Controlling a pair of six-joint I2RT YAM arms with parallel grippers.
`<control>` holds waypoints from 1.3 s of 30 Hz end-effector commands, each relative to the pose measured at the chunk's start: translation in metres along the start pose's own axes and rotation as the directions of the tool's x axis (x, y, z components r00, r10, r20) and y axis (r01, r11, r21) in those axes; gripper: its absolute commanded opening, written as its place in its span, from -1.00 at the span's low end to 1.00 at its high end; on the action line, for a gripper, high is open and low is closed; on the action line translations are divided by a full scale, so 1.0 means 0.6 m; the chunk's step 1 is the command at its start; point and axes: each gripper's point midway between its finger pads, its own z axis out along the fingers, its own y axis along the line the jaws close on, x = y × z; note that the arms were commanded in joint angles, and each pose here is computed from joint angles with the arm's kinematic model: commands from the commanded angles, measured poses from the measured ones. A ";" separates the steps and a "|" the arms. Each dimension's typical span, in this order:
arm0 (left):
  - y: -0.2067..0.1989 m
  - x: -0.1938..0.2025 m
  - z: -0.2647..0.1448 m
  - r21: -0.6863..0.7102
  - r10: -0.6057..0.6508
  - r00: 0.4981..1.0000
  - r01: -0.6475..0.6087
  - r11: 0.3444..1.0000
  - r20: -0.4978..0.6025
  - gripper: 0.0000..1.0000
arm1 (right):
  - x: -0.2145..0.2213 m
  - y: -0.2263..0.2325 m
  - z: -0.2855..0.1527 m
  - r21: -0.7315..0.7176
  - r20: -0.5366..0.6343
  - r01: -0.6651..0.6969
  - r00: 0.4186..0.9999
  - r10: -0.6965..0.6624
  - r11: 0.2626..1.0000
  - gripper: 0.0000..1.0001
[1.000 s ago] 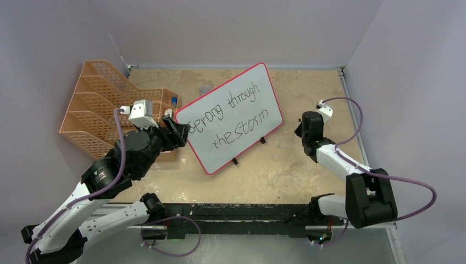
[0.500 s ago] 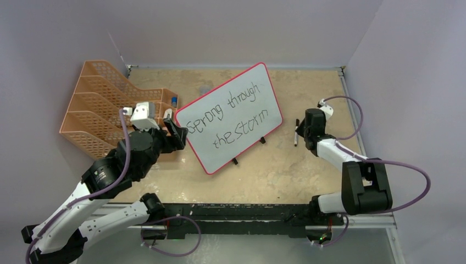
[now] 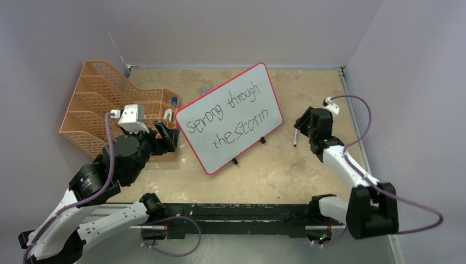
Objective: Write a sentence on the whiteboard
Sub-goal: Reset both arms
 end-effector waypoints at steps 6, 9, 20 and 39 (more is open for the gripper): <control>0.010 -0.059 -0.052 0.077 0.018 0.995 -0.026 0.997 0.099 0.58 | -0.239 0.080 -0.217 -0.180 0.392 0.022 0.919 0.051 0.983 0.51; 0.016 -0.076 -0.073 0.111 0.003 0.989 -0.019 0.994 0.146 0.62 | -0.290 0.084 -0.294 -0.208 0.505 0.059 0.861 0.055 0.976 0.63; 0.050 -0.101 -0.108 0.109 -0.007 0.970 -0.020 0.994 0.243 0.69 | -0.324 0.054 -0.390 -0.160 0.678 0.140 0.735 0.005 0.977 0.91; 0.062 -0.089 -0.103 0.084 -0.027 0.970 0.007 0.996 0.242 0.76 | -0.308 0.063 -0.394 -0.196 0.700 0.185 0.714 0.005 0.963 0.98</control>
